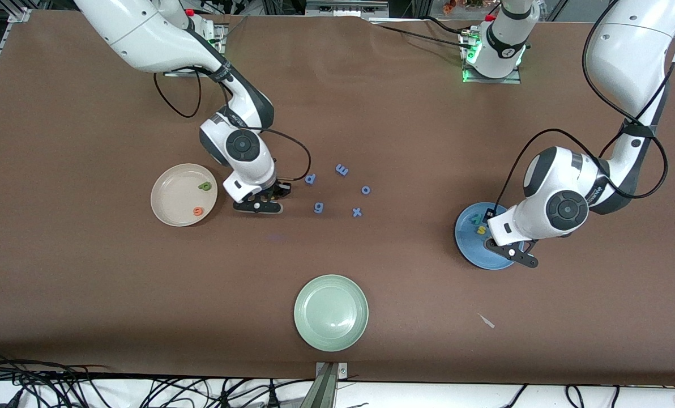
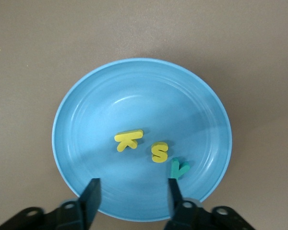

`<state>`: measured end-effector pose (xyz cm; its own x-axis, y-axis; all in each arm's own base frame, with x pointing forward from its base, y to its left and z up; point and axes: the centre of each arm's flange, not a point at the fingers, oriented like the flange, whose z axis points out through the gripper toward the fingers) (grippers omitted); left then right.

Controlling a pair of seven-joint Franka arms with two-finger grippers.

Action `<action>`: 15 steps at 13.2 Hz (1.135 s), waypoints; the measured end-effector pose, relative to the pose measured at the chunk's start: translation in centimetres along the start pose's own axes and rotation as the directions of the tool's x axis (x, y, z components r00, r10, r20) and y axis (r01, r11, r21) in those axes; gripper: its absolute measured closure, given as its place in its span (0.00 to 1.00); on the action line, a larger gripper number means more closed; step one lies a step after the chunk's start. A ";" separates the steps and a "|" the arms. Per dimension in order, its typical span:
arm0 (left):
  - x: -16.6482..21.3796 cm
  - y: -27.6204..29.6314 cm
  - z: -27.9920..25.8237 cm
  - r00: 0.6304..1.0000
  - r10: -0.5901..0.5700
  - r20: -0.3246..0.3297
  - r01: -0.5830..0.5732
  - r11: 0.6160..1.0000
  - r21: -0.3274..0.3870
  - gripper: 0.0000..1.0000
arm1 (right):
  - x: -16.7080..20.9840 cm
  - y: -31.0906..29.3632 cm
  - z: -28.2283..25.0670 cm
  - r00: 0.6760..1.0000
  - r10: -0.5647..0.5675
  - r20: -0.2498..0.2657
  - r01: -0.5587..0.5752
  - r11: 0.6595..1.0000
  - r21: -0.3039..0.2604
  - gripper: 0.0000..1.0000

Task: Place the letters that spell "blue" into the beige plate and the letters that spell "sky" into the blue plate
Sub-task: 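Drop the yellow u in the beige plate while the left gripper withdraws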

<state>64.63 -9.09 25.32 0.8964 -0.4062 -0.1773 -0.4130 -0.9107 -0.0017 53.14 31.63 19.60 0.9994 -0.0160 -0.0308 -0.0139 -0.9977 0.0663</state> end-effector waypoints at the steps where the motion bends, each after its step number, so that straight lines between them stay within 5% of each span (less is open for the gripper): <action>1: 0.1 0.0 -0.6 1.000 -0.001 -0.011 0.001 1.000 0.003 0.19 | 1.0 1.7 -1.5 1.000 -0.031 0.004 0.031 0.999 -0.024 0.75; 3: 0.4 -0.3 -3.2 0.999 -0.006 -0.037 0.007 1.000 0.019 0.01 | 2.9 6.6 -4.6 0.995 -0.097 0.027 0.099 0.992 -0.076 0.75; 8: -1.6 -1.6 -15.5 0.998 -0.063 -0.032 0.065 0.996 0.067 0.00 | 3.4 19.8 -4.6 0.970 -0.229 0.087 0.239 0.962 -0.132 0.75; 13: -3.1 -1.7 -25.7 0.992 -0.091 -0.093 0.098 0.992 0.080 0.00 | 1.9 21.1 -2.3 0.977 -0.206 0.061 0.212 0.971 -0.111 0.31; 15: -3.9 -2.1 -27.9 0.986 -0.105 -0.128 0.116 0.990 0.080 0.00 | 1.0 16.7 -3.2 0.992 -0.121 0.029 0.123 0.988 -0.092 0.26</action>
<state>66.44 -7.70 53.43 0.9480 -0.3145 -0.0483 -0.3179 -0.9428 -0.1005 54.02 15.13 23.82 0.9924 0.1032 -0.0676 0.1126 -0.9818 0.1532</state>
